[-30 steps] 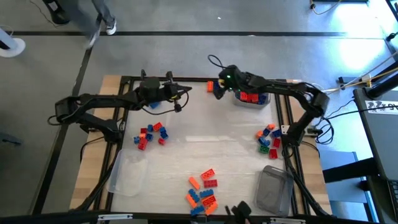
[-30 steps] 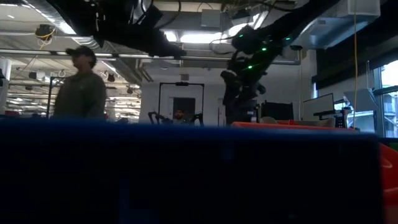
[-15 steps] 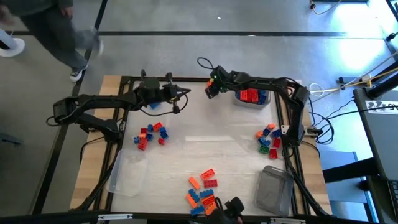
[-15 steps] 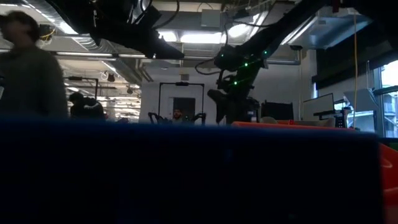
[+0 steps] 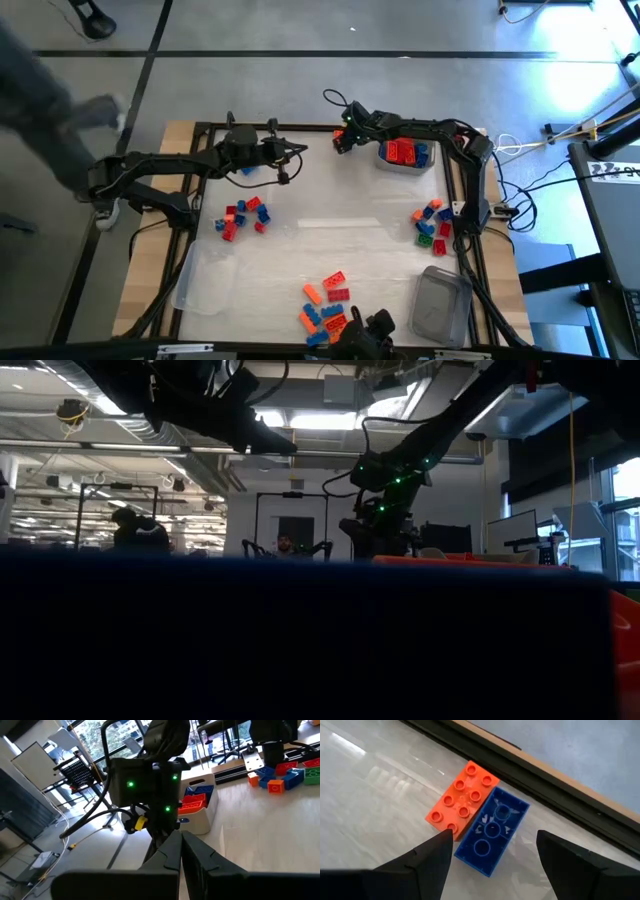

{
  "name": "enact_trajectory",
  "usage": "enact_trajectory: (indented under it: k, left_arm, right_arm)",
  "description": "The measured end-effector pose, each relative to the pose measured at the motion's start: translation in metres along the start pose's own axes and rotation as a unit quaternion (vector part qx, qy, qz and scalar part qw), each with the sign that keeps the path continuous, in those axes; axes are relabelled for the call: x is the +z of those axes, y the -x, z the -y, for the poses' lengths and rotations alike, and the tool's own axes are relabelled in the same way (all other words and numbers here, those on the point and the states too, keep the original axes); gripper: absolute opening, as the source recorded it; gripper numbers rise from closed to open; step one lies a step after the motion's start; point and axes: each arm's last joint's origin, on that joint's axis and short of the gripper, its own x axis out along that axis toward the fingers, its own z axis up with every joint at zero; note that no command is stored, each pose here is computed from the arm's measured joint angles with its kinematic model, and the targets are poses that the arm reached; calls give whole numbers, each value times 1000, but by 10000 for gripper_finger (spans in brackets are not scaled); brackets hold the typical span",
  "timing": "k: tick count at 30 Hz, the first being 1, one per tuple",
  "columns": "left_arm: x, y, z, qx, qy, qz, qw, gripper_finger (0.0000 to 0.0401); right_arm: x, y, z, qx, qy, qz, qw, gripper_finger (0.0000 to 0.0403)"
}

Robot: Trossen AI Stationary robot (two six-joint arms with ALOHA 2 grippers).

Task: Sort blocks by size
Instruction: Put the blue game piece into the gray bin

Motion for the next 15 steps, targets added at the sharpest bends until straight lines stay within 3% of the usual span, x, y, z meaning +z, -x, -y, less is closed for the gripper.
enact_trajectory:
  k: [15]
  left_arm:
    - [0,0,0,0,0,1,1000,0]
  right_arm:
    - [-4,-20,4,7,1,-13,1000,285]
